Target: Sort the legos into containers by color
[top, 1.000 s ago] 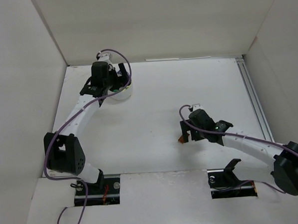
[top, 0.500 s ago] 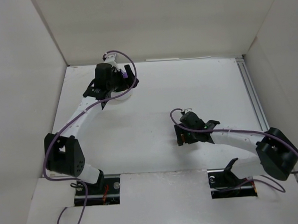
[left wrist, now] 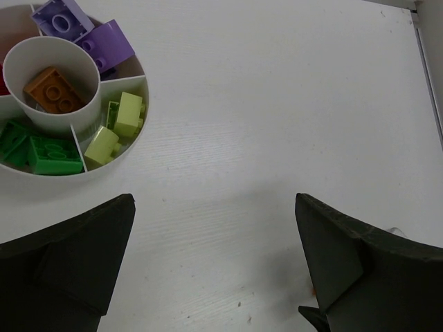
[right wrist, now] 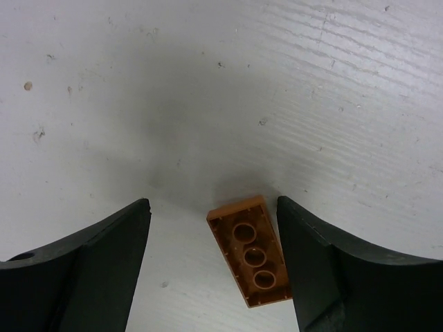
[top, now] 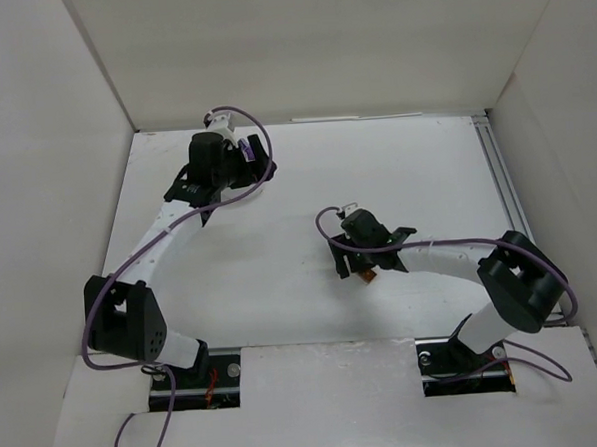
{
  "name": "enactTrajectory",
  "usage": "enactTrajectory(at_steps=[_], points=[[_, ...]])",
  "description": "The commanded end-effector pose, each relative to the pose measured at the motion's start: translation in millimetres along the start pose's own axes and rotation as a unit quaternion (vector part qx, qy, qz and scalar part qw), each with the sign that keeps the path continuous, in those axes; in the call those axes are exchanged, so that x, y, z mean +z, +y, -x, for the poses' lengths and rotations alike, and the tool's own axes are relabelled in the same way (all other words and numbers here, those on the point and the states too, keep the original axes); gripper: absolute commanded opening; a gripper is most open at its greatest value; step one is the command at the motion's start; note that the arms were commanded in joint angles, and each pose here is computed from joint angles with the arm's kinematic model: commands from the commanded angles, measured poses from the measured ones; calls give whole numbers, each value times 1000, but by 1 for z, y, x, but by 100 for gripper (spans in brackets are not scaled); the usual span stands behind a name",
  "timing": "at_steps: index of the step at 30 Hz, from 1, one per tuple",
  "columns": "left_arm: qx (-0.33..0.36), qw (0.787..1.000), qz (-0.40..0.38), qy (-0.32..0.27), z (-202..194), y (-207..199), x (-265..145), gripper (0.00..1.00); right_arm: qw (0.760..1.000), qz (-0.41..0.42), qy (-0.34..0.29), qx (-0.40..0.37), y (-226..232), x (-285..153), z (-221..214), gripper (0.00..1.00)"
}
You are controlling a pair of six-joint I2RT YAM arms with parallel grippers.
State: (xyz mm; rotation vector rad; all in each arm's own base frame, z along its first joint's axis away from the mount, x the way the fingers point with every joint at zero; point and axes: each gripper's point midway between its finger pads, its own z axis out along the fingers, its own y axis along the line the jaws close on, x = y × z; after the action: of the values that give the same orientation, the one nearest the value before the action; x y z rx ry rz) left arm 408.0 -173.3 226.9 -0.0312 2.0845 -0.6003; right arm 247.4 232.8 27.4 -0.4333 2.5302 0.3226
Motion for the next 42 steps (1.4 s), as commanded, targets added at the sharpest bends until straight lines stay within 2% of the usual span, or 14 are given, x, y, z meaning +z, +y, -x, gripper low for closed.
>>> enactTrajectory(at_steps=[1,8,12,16,18,21,24,25,29,34,35,37,40,42], points=[[2,999,-2,-34,11,-4,-17,100,999,-17,7,-40,-2,-5,-1,78],[0,999,-20,-48,15,-11,-21,100,994,-39,35,-91,-28,-29,-39,81],[1,999,-25,-48,13,-11,-20,100,994,-9,7,-111,-24,-33,-41,73],[2,998,-50,-37,7,-19,-17,100,988,20,-40,-146,-14,-25,-26,74],[4,997,-73,-26,3,-26,-19,100,986,19,-37,-160,-14,-20,-25,74],[11,994,-111,-3,-10,-37,-21,100,984,21,-26,-173,-13,-15,-25,61],[21,990,-136,-10,-7,-46,-28,100,984,21,-25,-173,-13,-12,-26,45],[21,991,-135,-9,-10,-45,-29,100,984,28,-32,-172,-10,-17,-23,36],[21,988,-155,4,-21,-48,-34,100,980,58,-53,-183,-1,-33,-17,28],[31,967,-251,25,-44,-72,-48,100,948,88,-169,-253,12,-79,26,27],[36,954,-295,40,-57,-83,-55,100,940,101,-190,-266,18,-88,33,27],[27,943,-327,57,-66,-98,-62,100,913,112,-256,-296,27,-118,58,27],[40,923,-372,92,-89,-126,-73,100,882,121,-320,-324,36,-152,81,28],[51,907,-405,99,-99,-150,-83,100,872,121,-337,-334,39,-163,91,29]])
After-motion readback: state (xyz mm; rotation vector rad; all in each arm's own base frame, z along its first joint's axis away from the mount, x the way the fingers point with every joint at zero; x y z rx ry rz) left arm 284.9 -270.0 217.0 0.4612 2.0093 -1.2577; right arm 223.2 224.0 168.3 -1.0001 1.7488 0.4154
